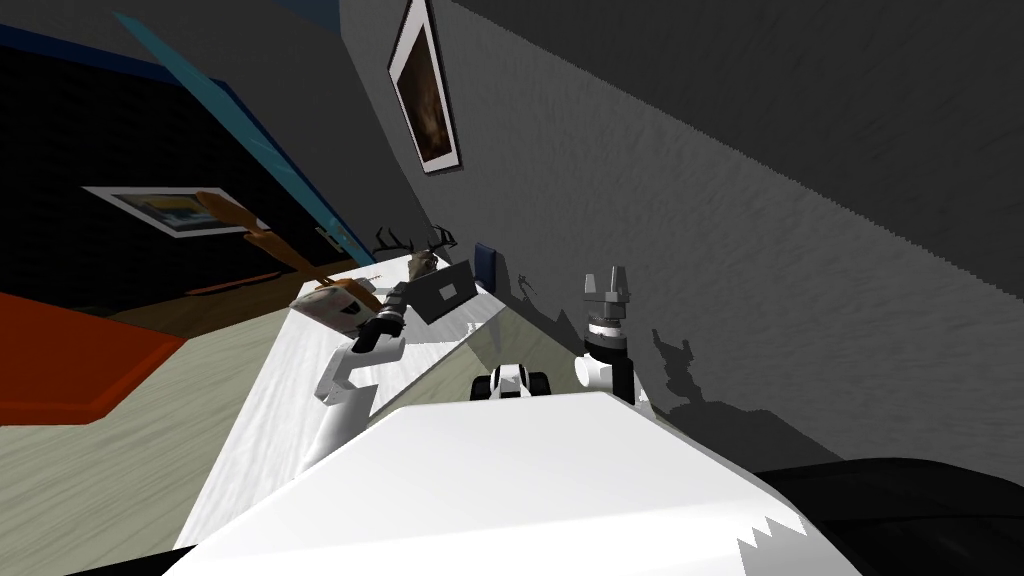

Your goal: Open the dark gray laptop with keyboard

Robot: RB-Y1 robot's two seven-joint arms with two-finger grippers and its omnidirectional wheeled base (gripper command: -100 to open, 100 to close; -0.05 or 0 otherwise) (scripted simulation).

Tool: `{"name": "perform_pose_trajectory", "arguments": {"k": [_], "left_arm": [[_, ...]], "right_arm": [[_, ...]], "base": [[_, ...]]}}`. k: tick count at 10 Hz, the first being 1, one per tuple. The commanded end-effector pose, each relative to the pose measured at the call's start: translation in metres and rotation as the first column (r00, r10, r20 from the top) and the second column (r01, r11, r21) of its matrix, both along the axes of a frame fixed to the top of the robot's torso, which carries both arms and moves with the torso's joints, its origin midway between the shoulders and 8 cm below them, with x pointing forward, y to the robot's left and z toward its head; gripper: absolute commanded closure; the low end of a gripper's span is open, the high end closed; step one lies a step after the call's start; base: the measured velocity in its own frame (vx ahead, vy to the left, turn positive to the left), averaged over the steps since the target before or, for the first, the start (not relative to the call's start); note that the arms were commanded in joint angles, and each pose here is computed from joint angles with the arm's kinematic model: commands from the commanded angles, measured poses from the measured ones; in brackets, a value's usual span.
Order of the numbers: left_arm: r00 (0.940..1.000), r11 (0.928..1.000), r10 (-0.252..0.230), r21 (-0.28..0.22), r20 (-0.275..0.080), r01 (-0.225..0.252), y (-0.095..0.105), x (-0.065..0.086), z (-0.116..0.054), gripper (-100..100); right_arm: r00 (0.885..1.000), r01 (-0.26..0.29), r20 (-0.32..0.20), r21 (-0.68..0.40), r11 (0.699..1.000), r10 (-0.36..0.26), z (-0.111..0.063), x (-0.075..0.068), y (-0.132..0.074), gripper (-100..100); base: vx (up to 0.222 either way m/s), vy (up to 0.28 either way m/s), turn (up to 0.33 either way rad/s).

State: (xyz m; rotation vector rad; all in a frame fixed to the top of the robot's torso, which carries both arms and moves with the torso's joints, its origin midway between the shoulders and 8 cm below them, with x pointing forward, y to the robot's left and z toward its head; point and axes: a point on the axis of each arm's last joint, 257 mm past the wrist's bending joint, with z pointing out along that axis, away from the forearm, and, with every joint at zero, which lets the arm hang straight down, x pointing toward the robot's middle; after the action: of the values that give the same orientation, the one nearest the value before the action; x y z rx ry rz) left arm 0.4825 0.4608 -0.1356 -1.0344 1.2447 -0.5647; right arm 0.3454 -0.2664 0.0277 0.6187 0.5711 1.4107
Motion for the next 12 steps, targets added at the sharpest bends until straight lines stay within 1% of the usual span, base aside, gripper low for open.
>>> {"name": "perform_pose_trajectory", "arguments": {"k": [1, 2, 3, 4, 5, 6, 7, 8, 9, 10, 11, 12], "left_arm": [[1.0000, 0.9997, 0.003, -0.026, -0.008, -0.003, 0.000, 0.000, 0.005, 100], [0.9998, 0.9995, 0.008, -0.030, -0.020, -0.009, 0.001, -0.001, 0.002, 100], [0.9998, 0.9986, 0.004, -0.052, -0.018, -0.005, -0.001, -0.001, 0.008, 100], [0.9990, 0.9981, 0.014, -0.060, -0.041, -0.016, 0.002, -0.002, 0.002, 100], [0.9993, 0.9967, 0.007, -0.081, -0.037, -0.010, -0.001, -0.003, 0.009, 100], [0.9979, 0.9958, 0.017, -0.089, -0.063, -0.023, 0.001, -0.004, 0.002, 100], [0.9974, 0.9955, 0.020, -0.091, -0.070, -0.027, 0.002, -0.005, 0.000, 100], [0.9973, 0.9933, 0.015, -0.114, -0.072, -0.023, -0.001, -0.005, 0.006, 100], [0.9951, 0.9922, 0.024, -0.120, -0.096, -0.035, 0.001, -0.007, 0.000, 100], [0.9958, 0.9898, 0.014, -0.140, -0.091, -0.026, -0.003, -0.007, 0.007, 100], [0.9929, 0.9884, 0.023, -0.146, -0.117, -0.040, -0.001, -0.009, 0.000, 100], [0.9921, 0.9880, 0.026, -0.148, -0.123, -0.044, 0.000, -0.009, -0.001, 100]], "right_arm": [[1.000, 0.000, 0.000, 0.000, 1.000, 0.000, 0.000, 0.000, 0.000, 0], [1.000, 0.000, 0.000, 0.000, 1.000, 0.000, 0.000, 0.000, 0.000, 0], [1.000, 0.000, 0.000, 0.000, 1.000, 0.000, 0.000, 0.000, 0.000, 0], [1.000, 0.000, 0.000, 0.000, 1.000, 0.000, 0.000, 0.000, 0.000, 0], [1.000, 0.000, 0.000, 0.000, 1.000, 0.000, 0.000, 0.000, 0.000, 0], [1.000, 0.000, 0.000, 0.000, 1.000, 0.000, 0.000, 0.000, 0.000, 0], [1.000, 0.000, 0.000, 0.000, 1.000, 0.000, 0.000, 0.000, 0.000, 0], [1.000, 0.000, 0.000, 0.000, 1.000, 0.000, 0.000, 0.000, 0.000, 0], [1.000, 0.000, 0.000, 0.000, 1.000, 0.000, 0.000, 0.000, 0.000, 0], [1.000, 0.000, 0.000, 0.000, 1.000, 0.000, 0.000, 0.000, 0.000, 0], [1.000, 0.000, 0.000, 0.000, 1.000, 0.000, 0.000, 0.000, 0.000, 0], [1.000, 0.000, 0.000, 0.000, 1.000, 0.000, 0.000, 0.000, 0.000, 0]], "base": [[0.018, 0.035, -0.024], [0.026, 0.047, -0.025], [0.026, 0.064, -0.031], [0.025, 0.053, -0.023], [0.040, 0.051, -0.029], [0.041, 0.037, -0.019], [0.023, 0.015, -0.002], [0.022, 0.038, -0.020], [0.028, 0.046, -0.024], [0.034, 0.060, -0.031], [0.034, 0.053, -0.019], [0.026, 0.025, -0.007]]}}
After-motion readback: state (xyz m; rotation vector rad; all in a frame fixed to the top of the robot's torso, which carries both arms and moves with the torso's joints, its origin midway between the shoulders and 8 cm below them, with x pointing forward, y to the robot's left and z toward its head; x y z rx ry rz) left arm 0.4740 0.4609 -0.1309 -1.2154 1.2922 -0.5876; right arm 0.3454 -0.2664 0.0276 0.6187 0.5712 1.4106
